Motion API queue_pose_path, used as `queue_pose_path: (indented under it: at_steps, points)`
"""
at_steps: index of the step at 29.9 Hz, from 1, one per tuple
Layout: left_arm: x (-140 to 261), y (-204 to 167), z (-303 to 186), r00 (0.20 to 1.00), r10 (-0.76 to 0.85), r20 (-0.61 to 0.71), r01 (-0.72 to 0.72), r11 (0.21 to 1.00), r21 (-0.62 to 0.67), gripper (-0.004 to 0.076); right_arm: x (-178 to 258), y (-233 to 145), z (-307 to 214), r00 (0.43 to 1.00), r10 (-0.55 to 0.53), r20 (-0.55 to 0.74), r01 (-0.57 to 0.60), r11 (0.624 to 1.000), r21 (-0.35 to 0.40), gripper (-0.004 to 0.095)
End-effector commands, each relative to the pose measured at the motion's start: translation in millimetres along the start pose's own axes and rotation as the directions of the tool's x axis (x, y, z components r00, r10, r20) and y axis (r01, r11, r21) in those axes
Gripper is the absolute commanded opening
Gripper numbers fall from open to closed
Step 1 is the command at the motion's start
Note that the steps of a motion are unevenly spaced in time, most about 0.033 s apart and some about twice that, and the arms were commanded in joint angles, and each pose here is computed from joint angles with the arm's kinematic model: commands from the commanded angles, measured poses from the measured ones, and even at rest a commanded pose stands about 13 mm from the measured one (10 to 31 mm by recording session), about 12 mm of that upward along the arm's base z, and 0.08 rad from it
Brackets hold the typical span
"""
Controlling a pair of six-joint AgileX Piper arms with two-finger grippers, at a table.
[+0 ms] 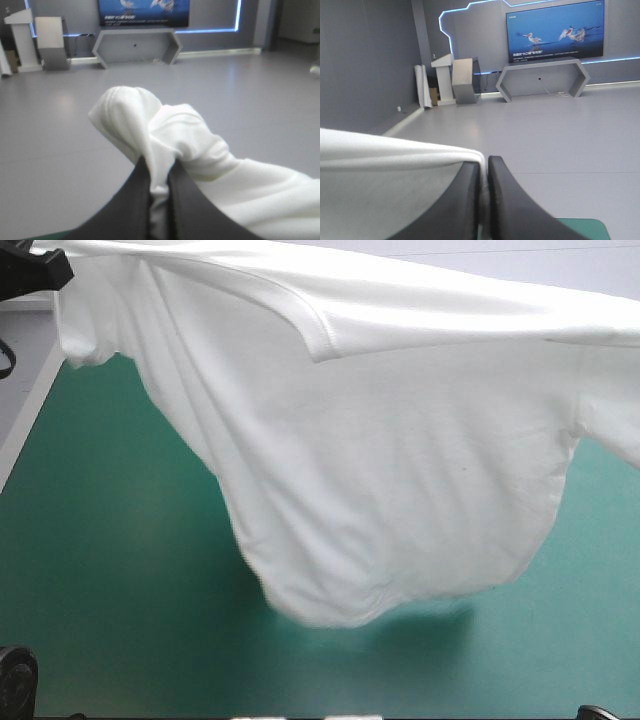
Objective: Fold the cloth
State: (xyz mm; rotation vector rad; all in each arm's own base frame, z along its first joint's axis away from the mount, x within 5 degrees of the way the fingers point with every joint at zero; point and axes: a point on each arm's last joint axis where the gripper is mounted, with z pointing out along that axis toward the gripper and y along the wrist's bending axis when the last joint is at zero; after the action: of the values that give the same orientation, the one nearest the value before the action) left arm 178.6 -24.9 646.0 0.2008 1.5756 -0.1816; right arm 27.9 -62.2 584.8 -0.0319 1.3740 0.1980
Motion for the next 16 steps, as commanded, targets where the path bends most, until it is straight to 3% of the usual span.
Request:
queue_pose_path:
  at_steps: [1, 3, 7, 9, 13, 16]
  points:
    - [-2.7, 14.1, -10.9, 0.997, 0.080, -0.001, -0.079, 0.984, -0.162, -0.0010, -22.0, 17.9, 31.3, 0.985, -0.165, 0.050, 0.158, 0.980, 0.123, -0.0018]
    - [1.8, 16.5, -5.8, 0.996, 0.079, -0.035, -0.084, 0.981, -0.173, -0.0010, -24.2, 34.0, 54.5, 0.976, -0.217, 0.016, 0.211, 0.962, 0.171, -0.0018]
    - [12.5, 21.8, 17.5, 0.993, 0.088, -0.076, -0.100, 0.981, -0.169, -0.0010, -19.2, 69.1, 106.7, 0.941, -0.327, -0.090, 0.339, 0.891, 0.303, -0.0018]
    - [20.1, 22.0, 33.8, 0.993, 0.075, -0.091, -0.087, 0.988, -0.131, -0.0010, -15.1, 84.2, 129.7, 0.921, -0.368, -0.128, 0.390, 0.863, 0.321, -0.0018]
    - [42.3, 27.8, 76.9, 0.987, 0.047, -0.156, -0.061, 0.994, -0.086, -0.0010, 6.1, 93.2, 183.4, 0.902, -0.363, -0.233, 0.420, 0.864, 0.279, -0.0018]
    - [68.7, 40.0, 117.5, 0.968, 0.040, -0.248, -0.069, 0.992, -0.109, -0.0010, 49.2, 77.2, 241.1, 0.875, -0.274, -0.399, 0.379, 0.900, 0.214, -0.0018]
